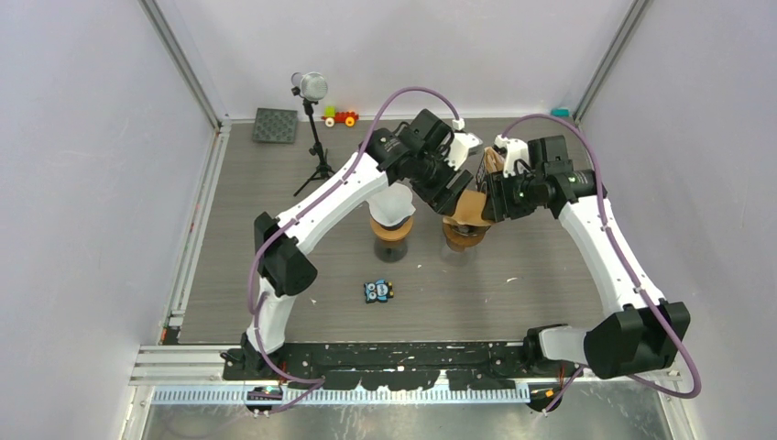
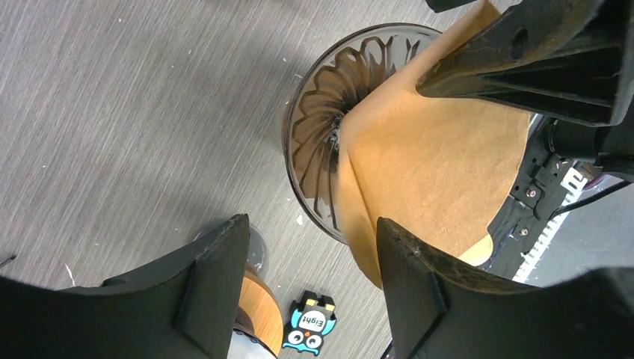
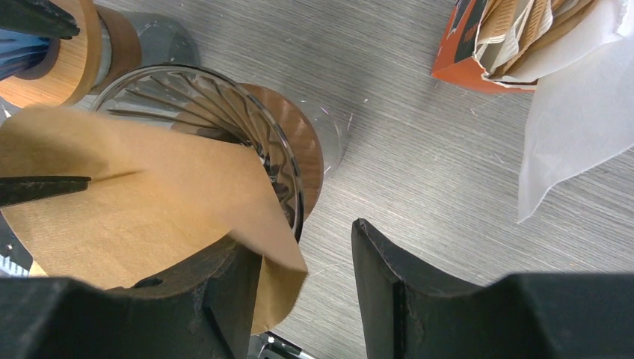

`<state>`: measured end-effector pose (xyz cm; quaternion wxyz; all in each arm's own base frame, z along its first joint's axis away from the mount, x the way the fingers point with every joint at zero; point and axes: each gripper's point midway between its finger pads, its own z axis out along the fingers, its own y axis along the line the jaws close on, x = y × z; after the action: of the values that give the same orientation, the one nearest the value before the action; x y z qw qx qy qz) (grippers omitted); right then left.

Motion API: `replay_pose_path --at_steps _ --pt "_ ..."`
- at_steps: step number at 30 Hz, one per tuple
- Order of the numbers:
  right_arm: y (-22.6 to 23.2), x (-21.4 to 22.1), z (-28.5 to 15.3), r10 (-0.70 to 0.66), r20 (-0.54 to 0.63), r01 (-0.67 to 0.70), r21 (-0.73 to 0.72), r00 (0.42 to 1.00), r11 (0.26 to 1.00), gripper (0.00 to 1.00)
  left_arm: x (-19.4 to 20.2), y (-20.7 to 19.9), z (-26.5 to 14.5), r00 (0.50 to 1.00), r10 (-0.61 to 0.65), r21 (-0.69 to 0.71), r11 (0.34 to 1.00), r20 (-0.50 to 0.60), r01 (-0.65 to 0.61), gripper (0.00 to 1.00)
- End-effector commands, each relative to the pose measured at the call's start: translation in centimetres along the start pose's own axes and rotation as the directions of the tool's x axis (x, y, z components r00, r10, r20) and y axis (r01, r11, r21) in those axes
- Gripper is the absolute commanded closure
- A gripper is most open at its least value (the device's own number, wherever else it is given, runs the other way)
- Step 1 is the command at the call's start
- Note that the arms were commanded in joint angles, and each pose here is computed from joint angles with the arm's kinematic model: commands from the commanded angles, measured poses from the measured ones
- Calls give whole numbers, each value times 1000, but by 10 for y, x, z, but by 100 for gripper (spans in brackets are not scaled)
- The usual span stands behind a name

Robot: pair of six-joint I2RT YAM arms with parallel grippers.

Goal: Place the coffee filter in the dripper
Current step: Place the coffee filter in the coffee dripper.

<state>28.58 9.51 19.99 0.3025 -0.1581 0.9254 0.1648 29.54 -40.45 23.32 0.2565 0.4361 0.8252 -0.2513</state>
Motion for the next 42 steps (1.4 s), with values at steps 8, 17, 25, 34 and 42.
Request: replay_pose_path --at_steps 8,17,25,34,42 --pt "-2 -24 -3 -33 50 33 4 998 999 47 2 0 14 1000 -10 36 999 -12 10 36" --pt "-4 -23 -2 -37 42 37 11 998 999 47 4 1 19 1000 -14 41 999 -20 15 37" --pt "2 -35 -12 -45 73 46 -6 996 999 47 -6 -1 10 1000 12 39 999 13 -12 37" --pt "4 -39 -6 -31 77 34 -30 997 999 47 -6 -2 8 1000 14 44 999 19 -14 37" --pt "0 -34 11 -21 52 23 -39 998 999 47 -4 -2 9 1000 12 47 999 13 -13 37"
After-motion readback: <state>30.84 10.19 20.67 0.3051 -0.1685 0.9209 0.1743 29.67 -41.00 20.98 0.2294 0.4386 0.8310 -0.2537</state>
